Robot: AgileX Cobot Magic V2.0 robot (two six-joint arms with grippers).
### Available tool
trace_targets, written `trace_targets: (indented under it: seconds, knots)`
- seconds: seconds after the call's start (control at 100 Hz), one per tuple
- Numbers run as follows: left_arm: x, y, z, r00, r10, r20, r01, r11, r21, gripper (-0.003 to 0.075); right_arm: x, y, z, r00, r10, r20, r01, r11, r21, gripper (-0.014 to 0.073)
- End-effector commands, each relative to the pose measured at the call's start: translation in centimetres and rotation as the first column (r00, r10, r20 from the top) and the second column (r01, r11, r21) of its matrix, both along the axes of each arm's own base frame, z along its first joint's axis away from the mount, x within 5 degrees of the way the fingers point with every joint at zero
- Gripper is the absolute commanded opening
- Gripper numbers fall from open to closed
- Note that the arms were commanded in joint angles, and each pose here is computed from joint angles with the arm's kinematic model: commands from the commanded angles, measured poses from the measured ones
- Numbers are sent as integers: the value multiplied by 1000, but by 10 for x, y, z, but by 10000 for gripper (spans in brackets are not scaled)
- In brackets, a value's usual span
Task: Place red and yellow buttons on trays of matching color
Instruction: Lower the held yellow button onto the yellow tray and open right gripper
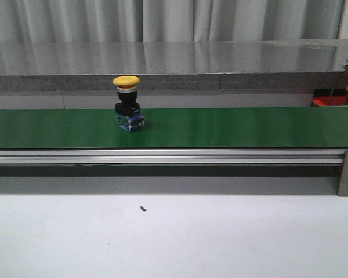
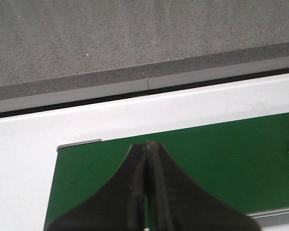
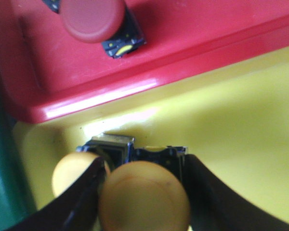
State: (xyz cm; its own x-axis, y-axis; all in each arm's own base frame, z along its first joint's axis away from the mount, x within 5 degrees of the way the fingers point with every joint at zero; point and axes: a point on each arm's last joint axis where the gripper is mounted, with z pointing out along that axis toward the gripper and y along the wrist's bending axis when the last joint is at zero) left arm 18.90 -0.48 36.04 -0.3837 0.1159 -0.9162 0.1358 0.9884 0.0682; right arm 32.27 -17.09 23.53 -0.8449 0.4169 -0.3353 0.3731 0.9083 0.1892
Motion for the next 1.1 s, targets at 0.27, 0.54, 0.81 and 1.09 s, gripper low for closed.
trace_targets:
  seconds: [0.27, 0.54, 0.81, 1.09]
  knots:
    - [0, 1, 17, 995, 24, 101, -22, 1000, -21, -20, 16, -12, -3, 995, -21, 97, 26, 999, -46, 215]
    - [0, 1, 17, 995, 24, 101, -22, 1000, -21, -20, 17, -12, -9, 997, -5, 79, 9, 999, -43, 286]
    - [0, 1, 17, 995, 24, 101, -22, 1000, -21, -20, 16, -11, -4, 997, -2, 81, 5, 999, -40, 547]
    - [0, 1, 17, 994, 24, 103, -22, 1000, -21, -20, 4, -2, 41, 982, 5, 188, 13, 995, -95, 548]
